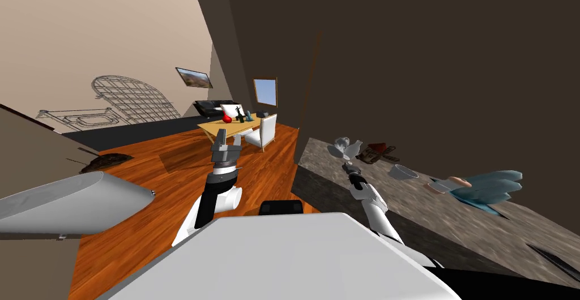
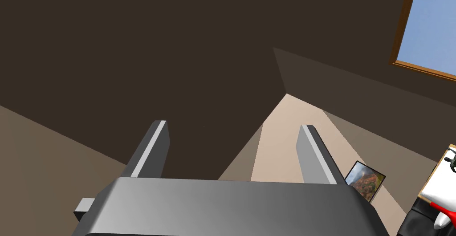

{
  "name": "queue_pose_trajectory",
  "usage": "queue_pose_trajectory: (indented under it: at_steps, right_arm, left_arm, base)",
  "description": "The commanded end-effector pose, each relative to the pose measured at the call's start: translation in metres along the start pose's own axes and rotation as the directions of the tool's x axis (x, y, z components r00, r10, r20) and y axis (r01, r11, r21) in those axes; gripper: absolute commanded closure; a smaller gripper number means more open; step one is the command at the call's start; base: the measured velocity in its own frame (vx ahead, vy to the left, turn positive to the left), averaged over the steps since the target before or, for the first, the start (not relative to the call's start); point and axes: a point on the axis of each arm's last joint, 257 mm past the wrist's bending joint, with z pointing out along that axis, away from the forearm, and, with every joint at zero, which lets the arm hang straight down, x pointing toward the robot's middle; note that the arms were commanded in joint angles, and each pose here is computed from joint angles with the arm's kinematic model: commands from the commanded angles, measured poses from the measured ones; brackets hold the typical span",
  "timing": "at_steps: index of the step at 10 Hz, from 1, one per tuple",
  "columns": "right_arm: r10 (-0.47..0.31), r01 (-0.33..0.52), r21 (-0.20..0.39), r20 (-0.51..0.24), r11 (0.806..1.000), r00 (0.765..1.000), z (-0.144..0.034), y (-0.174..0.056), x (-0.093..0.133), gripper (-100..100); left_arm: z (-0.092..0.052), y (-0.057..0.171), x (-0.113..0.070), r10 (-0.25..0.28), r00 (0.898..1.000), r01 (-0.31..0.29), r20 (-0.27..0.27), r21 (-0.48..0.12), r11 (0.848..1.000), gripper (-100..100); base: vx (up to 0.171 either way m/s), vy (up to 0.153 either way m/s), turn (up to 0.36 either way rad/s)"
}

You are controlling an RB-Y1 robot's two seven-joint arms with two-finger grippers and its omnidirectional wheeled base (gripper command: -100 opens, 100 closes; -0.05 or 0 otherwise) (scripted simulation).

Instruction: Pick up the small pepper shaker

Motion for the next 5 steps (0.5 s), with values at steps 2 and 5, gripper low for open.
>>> queue_pose_trajectory:
  at_steps: [2, 5]
  right_arm:
    - [0.007, -0.006, 0.04, -0.017, 0.999, 1.0, -0.015, -0.019, 0.009, 100]
    - [0.008, -0.008, 0.067, -0.012, 0.998, 1.0, -0.028, -0.032, 0.007, 100]
  left_arm:
    - [0.0, 0.0, 0.0, 0.0, 1.0, 0.0, 0.0, 0.0, 1.0, 0]
    - [0.0, 0.0, 0.0, 0.0, 1.0, 0.0, 0.0, 0.0, 1.0, 0]
  base:
    - [-0.011, -0.015, 0.086]
    - [-0.03, -0.029, 0.143]
